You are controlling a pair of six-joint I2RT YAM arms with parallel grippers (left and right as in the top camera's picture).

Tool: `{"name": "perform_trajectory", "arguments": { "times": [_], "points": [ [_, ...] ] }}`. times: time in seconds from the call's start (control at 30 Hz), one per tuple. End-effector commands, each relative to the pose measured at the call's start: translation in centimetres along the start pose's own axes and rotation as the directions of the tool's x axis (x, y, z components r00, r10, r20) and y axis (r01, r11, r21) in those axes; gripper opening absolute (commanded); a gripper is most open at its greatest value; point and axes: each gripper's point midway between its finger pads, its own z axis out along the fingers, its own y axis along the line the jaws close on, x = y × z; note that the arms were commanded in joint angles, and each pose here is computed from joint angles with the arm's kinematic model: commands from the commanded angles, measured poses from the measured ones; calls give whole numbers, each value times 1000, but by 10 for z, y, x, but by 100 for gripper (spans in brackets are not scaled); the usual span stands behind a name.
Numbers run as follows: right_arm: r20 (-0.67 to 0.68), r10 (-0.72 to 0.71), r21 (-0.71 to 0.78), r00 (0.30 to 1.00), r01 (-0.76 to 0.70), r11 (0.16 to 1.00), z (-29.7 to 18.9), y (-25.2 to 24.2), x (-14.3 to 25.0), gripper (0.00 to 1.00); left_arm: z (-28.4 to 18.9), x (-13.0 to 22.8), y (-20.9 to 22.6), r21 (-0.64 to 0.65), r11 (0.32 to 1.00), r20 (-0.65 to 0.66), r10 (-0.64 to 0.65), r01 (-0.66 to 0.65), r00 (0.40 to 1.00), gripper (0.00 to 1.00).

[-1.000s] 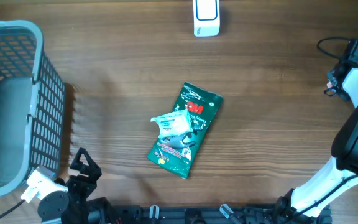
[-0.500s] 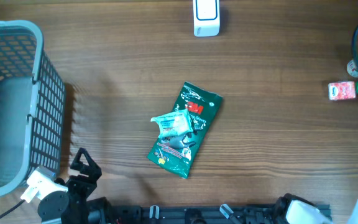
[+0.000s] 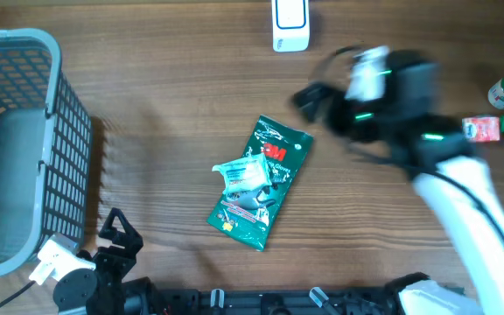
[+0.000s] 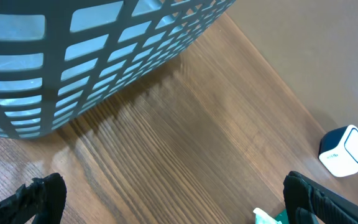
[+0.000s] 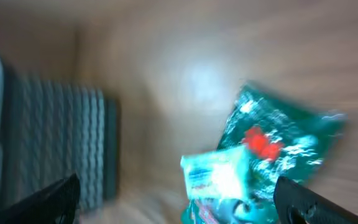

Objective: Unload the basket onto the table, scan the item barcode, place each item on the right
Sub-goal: 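Move the right gripper to the green wipes pack and grasp it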

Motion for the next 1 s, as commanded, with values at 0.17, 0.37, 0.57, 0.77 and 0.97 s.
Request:
{"name": "perform_trajectory", "arguments": {
  "times": [0.17, 0.37, 0.57, 0.77, 0.97],
  "points": [
    [-231, -298, -9, 926, 304, 953, 143, 16, 95, 79, 0, -1, 2, -10, 1000, 11, -7, 7, 1000, 100],
    [-160, -401, 227, 902, 429, 874, 178, -7, 105, 75, 0, -1, 2, -10, 1000, 11, -7, 7, 1000, 100],
    [-103, -425, 416, 900, 427, 803, 181, -22, 113, 62, 0, -1, 2, -10, 1000, 11, -7, 7, 1000, 100],
    [-139, -368, 468, 919, 388, 794, 179, -40, 123, 56, 0, -1, 2, -10, 1000, 11, -7, 7, 1000, 100],
    [-206, -342, 444, 917, 399, 802, 185, -43, 137, 55, 0, -1, 2, -10, 1000, 11, -7, 7, 1000, 100]
  ]
}}
